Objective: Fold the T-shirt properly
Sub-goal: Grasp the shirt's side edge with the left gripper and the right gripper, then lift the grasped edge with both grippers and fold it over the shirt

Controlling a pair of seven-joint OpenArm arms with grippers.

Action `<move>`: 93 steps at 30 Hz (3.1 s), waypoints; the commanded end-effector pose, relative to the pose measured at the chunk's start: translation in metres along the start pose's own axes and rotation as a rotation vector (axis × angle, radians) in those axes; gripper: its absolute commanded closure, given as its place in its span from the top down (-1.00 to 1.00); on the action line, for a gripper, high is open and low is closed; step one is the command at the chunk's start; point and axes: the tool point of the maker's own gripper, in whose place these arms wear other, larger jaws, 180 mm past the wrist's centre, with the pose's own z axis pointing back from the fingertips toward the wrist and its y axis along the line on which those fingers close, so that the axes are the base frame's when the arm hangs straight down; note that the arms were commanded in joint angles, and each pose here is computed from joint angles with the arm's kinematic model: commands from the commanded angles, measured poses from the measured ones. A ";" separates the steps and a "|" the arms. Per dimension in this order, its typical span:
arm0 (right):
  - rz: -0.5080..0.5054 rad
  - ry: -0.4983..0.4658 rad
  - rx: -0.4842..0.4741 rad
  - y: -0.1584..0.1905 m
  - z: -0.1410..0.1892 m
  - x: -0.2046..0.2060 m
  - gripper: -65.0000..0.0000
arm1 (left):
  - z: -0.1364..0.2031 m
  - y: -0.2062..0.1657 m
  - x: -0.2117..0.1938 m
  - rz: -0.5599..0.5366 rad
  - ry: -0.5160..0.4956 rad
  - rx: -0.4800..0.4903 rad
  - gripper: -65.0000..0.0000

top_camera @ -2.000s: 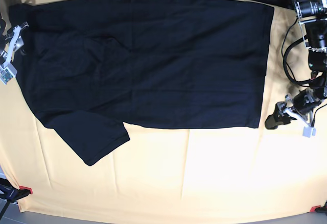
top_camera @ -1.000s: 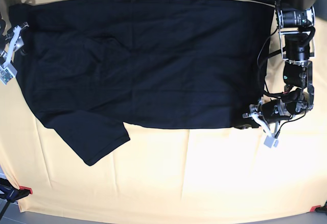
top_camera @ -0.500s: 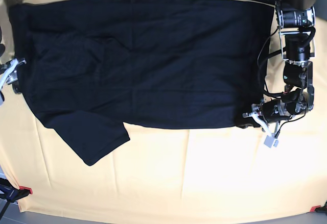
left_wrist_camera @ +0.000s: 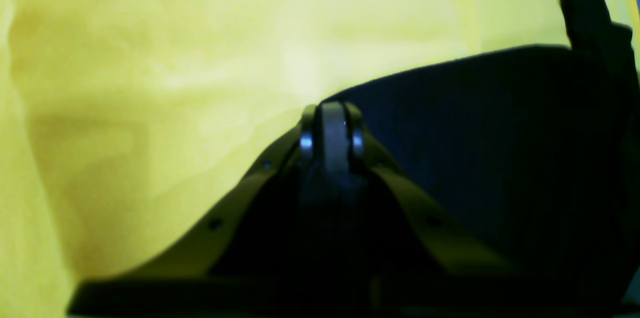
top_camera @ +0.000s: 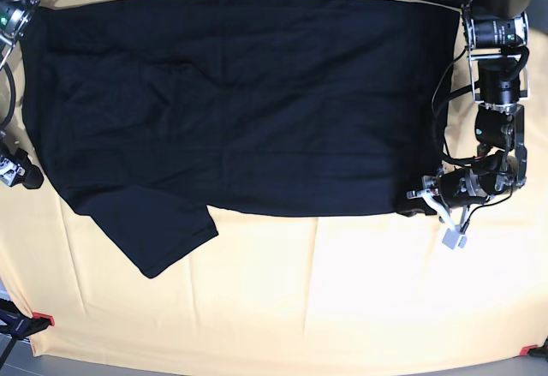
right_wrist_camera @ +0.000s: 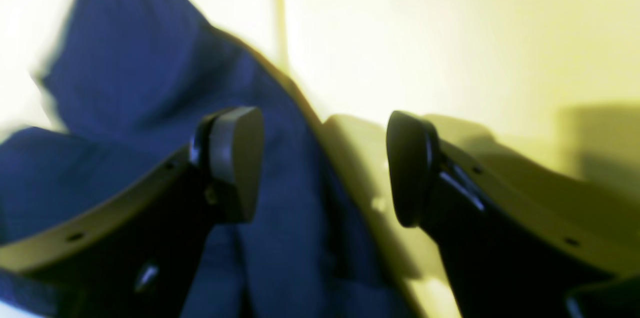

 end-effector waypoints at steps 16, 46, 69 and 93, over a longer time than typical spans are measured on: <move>-0.024 -0.047 -0.011 -0.002 -0.014 0.015 0.26 | 0.008 0.001 0.018 -0.024 -0.031 0.008 -1.00; 0.066 -0.067 0.023 0.026 -0.028 0.032 -1.00 | 0.013 -0.020 0.051 -0.155 -0.088 -0.072 -1.00; 0.413 -0.003 0.048 0.074 0.001 0.033 -1.00 | 0.057 -0.058 0.068 -0.140 -0.155 -0.357 -1.00; 0.650 0.120 -0.039 0.076 0.039 0.009 -1.00 | 0.102 -0.039 0.008 -0.231 0.077 -0.304 -1.00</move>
